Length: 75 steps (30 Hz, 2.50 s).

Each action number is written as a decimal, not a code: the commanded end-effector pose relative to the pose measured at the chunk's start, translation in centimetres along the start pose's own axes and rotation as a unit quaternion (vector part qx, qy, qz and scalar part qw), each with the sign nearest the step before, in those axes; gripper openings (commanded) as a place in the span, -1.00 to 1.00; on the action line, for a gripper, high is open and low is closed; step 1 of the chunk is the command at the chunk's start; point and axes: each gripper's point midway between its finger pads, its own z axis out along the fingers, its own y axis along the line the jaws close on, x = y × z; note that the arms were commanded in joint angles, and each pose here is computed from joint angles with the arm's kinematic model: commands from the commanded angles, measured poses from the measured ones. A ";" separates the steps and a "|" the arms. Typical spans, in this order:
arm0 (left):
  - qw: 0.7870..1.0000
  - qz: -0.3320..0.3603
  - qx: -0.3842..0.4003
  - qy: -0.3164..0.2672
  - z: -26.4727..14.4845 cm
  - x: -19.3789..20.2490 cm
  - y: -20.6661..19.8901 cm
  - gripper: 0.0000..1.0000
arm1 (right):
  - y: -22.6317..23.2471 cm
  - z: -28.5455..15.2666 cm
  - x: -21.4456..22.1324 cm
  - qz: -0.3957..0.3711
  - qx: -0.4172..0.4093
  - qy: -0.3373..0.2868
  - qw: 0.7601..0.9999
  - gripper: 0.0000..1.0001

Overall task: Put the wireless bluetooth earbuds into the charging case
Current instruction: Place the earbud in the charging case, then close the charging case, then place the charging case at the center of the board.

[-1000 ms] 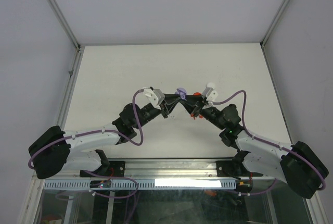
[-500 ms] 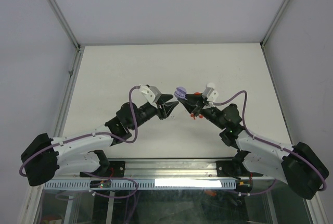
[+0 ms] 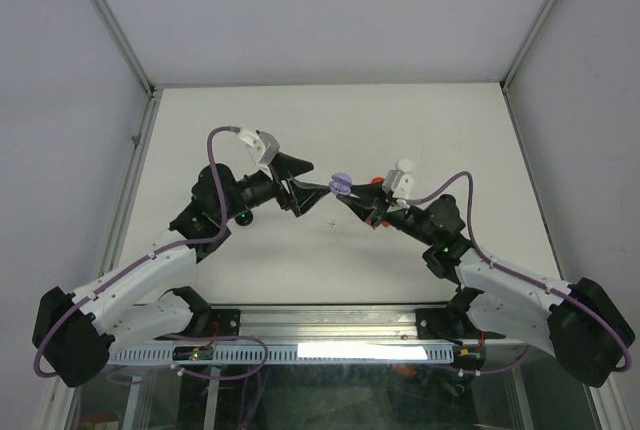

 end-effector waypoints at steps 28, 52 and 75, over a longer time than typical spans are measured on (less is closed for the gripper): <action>0.968 -0.103 0.225 0.050 -0.5 -2.3 -7.0 0.56 | 1.9 2.4 -1.9 0.053 -0.085 0.007 0.995 -0.85; 0.945 -0.018 -0.318 0.079 -6.9 0.9 10.7 0.98 | -10.3 -5.9 8.4 0.305 0.275 0.209 0.888 -0.83; 0.913 -0.034 -0.389 0.120 -9.6 3.0 14.4 0.98 | -17.4 -22.8 18.3 0.497 0.535 0.211 0.650 -0.51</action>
